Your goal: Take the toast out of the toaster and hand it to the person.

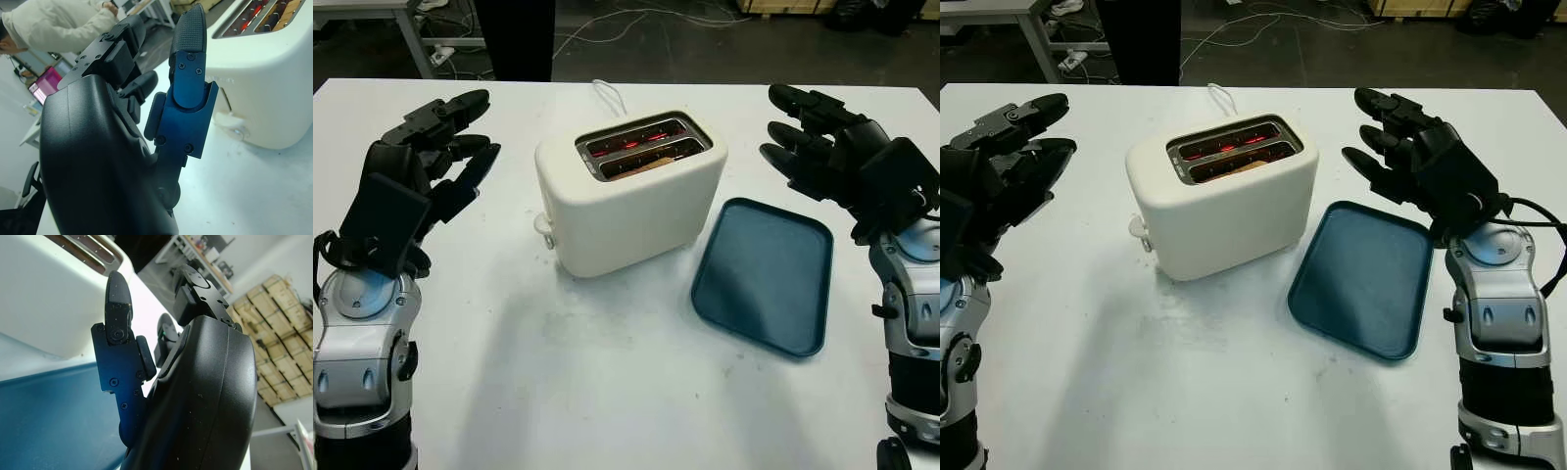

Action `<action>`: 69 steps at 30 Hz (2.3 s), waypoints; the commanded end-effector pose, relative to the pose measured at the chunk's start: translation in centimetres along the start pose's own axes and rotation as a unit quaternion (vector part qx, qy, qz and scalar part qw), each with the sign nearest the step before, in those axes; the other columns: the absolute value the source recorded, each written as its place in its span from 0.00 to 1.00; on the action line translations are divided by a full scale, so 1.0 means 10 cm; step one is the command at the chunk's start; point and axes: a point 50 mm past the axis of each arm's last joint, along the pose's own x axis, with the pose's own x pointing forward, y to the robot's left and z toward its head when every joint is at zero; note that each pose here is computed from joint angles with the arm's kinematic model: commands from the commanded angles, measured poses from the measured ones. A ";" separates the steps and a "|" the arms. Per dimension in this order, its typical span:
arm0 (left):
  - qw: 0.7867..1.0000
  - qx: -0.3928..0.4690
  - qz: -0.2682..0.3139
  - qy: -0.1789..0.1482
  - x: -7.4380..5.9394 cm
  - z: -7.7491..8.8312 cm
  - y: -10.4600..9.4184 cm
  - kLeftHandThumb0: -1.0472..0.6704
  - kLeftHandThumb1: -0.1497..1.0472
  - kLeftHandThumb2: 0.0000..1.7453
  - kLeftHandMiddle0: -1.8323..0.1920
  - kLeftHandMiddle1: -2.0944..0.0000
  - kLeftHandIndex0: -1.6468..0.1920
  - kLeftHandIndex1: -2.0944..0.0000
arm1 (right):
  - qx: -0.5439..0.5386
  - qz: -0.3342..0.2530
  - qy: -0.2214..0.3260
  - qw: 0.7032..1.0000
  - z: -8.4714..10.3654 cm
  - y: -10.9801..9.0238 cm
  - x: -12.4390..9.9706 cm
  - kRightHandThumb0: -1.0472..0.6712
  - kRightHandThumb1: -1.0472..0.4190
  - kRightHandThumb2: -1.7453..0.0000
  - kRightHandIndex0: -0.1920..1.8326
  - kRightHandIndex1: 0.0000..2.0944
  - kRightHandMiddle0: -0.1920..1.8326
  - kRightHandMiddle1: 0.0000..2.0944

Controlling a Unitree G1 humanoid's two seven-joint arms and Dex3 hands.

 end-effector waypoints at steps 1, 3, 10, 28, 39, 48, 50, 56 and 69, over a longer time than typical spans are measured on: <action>1.000 0.006 0.002 -0.007 -0.03 0.02 0.02 0.20 0.89 0.11 0.79 0.55 0.57 0.95 | 0.004 0.000 -0.001 1.000 0.00 0.01 -0.02 0.39 0.09 0.82 0.26 0.00 0.26 0.00; 1.000 0.003 0.000 -0.008 -0.03 0.02 0.02 0.20 0.89 0.11 0.79 0.56 0.57 0.95 | 0.006 0.000 0.002 1.000 0.00 0.01 -0.02 0.38 0.09 0.82 0.26 0.00 0.26 0.00; 1.000 0.005 -0.002 -0.006 -0.03 0.03 0.01 0.20 0.89 0.12 0.79 0.56 0.58 0.95 | -0.002 0.004 0.001 1.000 0.02 0.01 -0.01 0.37 0.09 0.82 0.27 0.00 0.26 0.00; 1.000 0.010 0.001 -0.003 0.00 0.05 0.02 0.20 0.89 0.12 0.80 0.55 0.59 0.93 | -0.021 0.012 0.000 1.000 0.06 0.01 0.03 0.32 0.09 0.83 0.28 0.01 0.27 0.00; 1.000 0.009 0.000 -0.004 0.01 0.05 0.01 0.20 0.89 0.12 0.80 0.55 0.60 0.92 | -0.019 0.014 -0.002 1.000 0.05 0.00 0.04 0.31 0.09 0.84 0.29 0.01 0.28 0.00; 1.000 0.011 0.001 -0.005 -0.01 0.06 0.02 0.20 0.89 0.12 0.81 0.55 0.61 0.91 | -0.015 0.017 0.002 1.000 0.06 0.02 0.03 0.34 0.09 0.84 0.28 0.00 0.27 0.00; 1.000 0.009 0.002 -0.005 -0.01 0.06 0.02 0.20 0.89 0.12 0.80 0.55 0.61 0.90 | -0.017 0.017 0.002 1.000 0.07 0.02 0.03 0.34 0.09 0.83 0.27 0.00 0.27 0.00; 1.000 0.005 0.003 -0.003 -0.03 0.06 0.03 0.20 0.89 0.11 0.81 0.55 0.62 0.89 | -0.019 0.014 0.001 1.000 0.06 0.02 0.01 0.34 0.09 0.83 0.27 0.00 0.27 0.00; 1.000 0.002 0.003 -0.005 -0.04 0.05 0.03 0.20 0.89 0.10 0.80 0.55 0.62 0.87 | 0.002 0.017 0.003 1.000 0.05 0.05 0.00 0.35 0.09 0.84 0.27 0.01 0.26 0.00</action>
